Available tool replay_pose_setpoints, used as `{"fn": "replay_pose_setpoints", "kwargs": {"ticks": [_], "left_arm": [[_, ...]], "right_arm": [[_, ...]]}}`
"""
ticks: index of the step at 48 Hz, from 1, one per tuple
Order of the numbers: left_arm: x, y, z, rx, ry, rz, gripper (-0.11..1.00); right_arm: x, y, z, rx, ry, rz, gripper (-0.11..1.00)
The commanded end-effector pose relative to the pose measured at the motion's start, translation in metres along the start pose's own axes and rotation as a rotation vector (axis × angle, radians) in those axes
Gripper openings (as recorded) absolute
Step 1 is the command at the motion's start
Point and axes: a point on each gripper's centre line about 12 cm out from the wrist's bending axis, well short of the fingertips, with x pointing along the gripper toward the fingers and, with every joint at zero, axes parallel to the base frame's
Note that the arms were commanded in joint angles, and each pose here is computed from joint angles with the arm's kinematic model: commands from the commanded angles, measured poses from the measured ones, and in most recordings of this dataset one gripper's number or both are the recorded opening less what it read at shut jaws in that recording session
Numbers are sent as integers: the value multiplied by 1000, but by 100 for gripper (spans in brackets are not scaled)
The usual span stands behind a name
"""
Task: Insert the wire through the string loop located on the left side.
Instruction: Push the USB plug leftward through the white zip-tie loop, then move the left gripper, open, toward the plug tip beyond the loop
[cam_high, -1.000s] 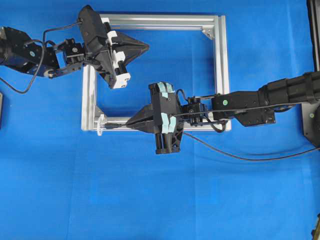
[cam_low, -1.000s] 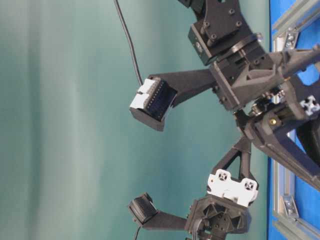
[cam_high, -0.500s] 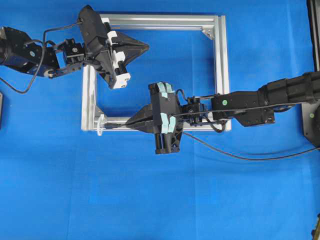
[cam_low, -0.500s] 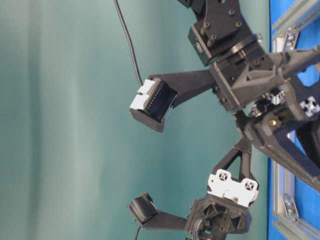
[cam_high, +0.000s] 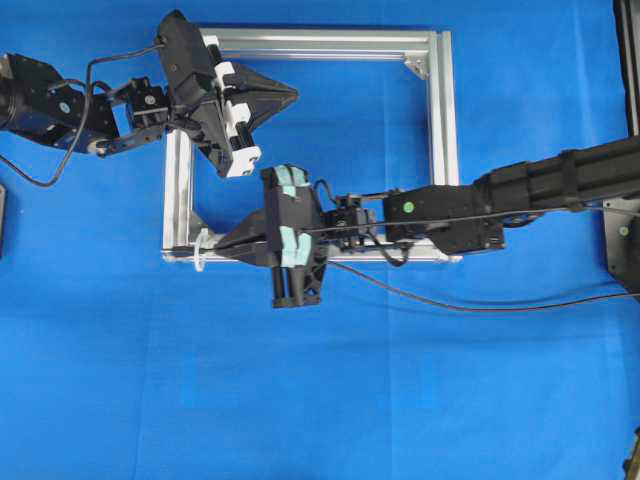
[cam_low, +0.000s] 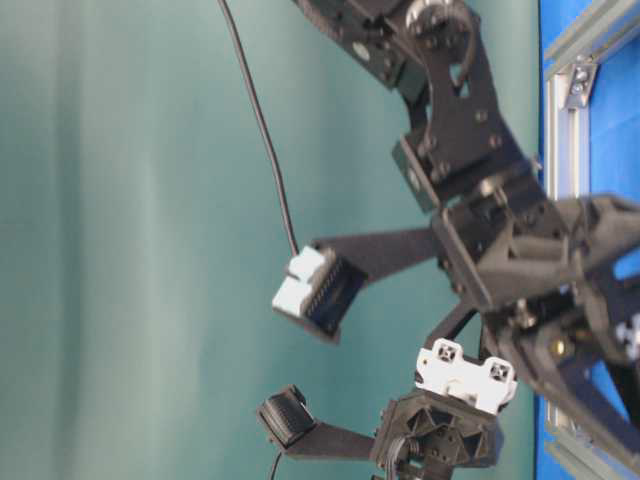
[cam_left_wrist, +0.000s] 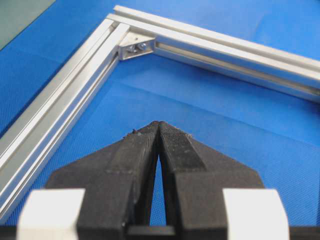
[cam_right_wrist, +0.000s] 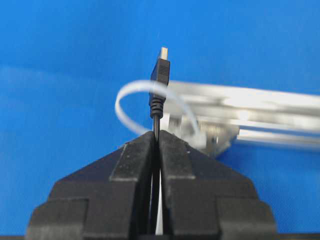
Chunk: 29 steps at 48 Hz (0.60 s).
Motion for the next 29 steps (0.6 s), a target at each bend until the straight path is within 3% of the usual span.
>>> {"fn": "replay_pose_setpoints", "kwargs": {"ticks": [1, 20, 29], "left_arm": [[-1, 0, 13, -2, -40, -2, 0], [-2, 0, 13, -3, -40, -1, 0], [-21, 1, 11, -2, -31, -1, 0]], "right_arm": [[3, -1, 20, -2, -40, -1, 0], [6, -1, 20, -2, -37, -2, 0], [6, -1, 20, -2, -42, -1, 0]]}}
